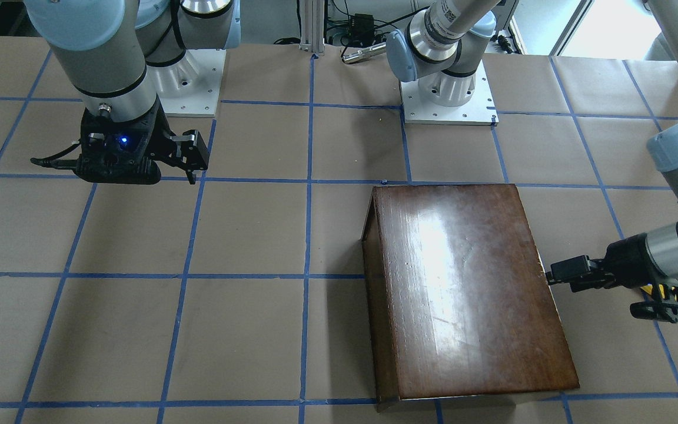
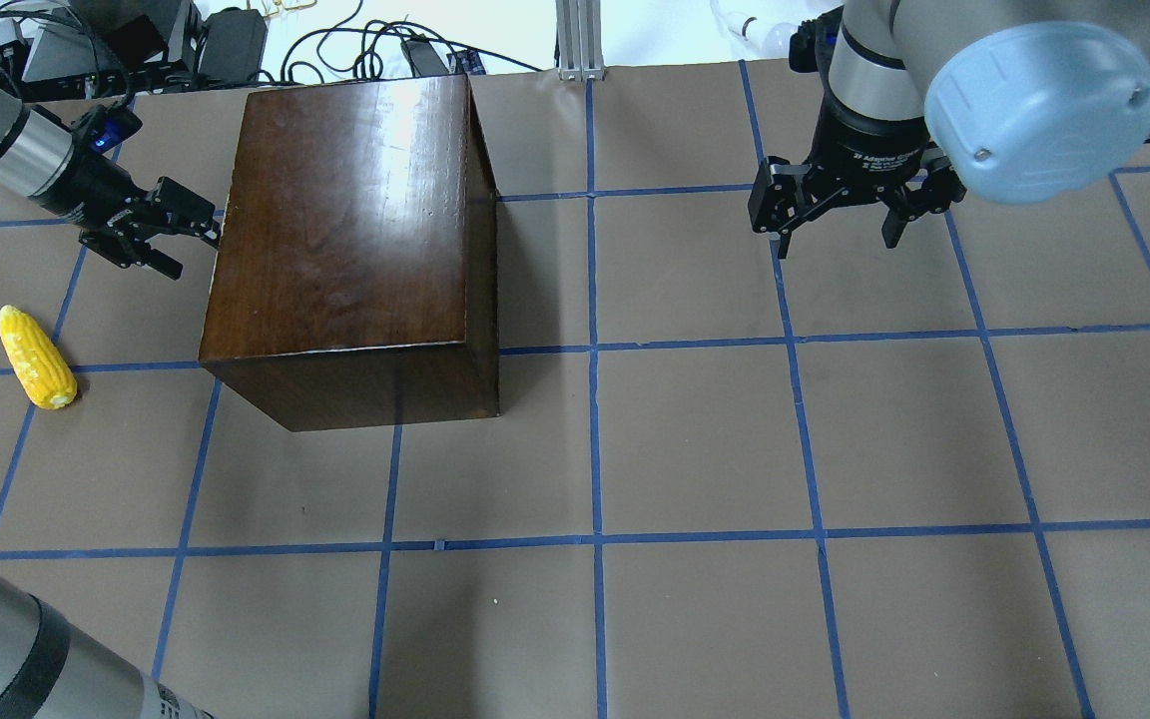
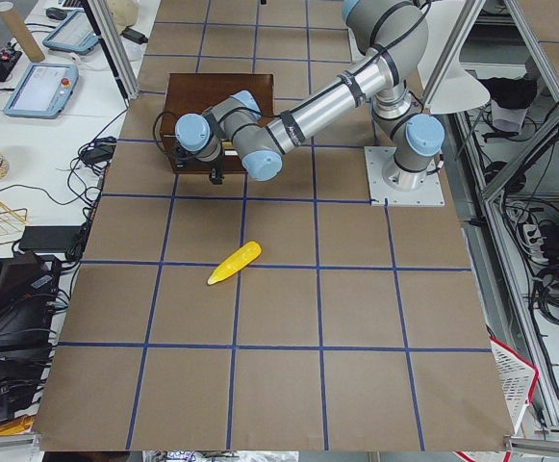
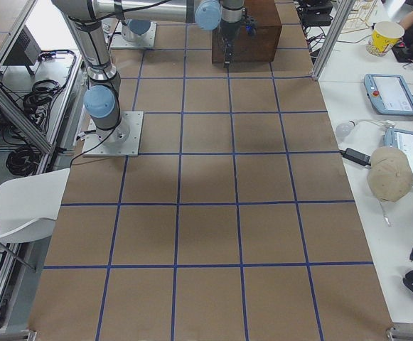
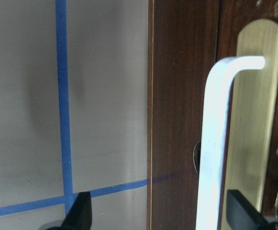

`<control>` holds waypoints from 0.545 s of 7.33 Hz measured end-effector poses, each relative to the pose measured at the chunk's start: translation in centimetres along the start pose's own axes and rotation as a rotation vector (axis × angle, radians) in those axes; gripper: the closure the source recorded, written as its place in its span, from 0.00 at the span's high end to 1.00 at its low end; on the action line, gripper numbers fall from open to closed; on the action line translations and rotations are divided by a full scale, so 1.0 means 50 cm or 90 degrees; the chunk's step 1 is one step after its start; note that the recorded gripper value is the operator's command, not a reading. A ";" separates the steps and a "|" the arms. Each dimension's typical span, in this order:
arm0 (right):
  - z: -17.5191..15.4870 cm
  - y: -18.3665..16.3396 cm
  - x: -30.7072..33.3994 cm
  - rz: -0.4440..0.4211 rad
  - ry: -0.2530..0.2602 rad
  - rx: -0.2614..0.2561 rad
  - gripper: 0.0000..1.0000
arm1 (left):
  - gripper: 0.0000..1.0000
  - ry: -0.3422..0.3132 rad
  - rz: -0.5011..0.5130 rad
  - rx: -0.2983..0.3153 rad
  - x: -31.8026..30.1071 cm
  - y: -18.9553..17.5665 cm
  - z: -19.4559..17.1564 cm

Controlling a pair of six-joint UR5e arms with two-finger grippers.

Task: Open drawer and put corn inside
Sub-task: 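Align the left gripper with the white handle and close on it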

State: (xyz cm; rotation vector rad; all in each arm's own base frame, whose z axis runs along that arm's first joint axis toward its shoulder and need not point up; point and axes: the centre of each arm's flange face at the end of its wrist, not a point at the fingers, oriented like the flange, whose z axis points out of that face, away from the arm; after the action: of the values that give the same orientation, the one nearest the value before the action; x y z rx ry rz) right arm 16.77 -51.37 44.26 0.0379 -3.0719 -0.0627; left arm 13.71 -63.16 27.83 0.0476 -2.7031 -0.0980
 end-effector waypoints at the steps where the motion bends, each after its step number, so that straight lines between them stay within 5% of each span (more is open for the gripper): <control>1: 0.000 0.000 0.000 0.000 0.000 0.000 1.00 | 1.00 0.001 0.000 -0.002 -0.002 -0.001 0.004; 4: 0.000 0.000 0.000 0.000 0.000 0.000 1.00 | 1.00 -0.001 0.001 -0.005 -0.005 -0.002 0.008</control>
State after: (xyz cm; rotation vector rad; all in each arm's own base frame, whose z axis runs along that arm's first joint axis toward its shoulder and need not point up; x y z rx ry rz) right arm 16.77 -51.36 44.26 0.0378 -3.0719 -0.0627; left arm 13.78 -63.23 27.34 0.0427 -2.7039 -0.1082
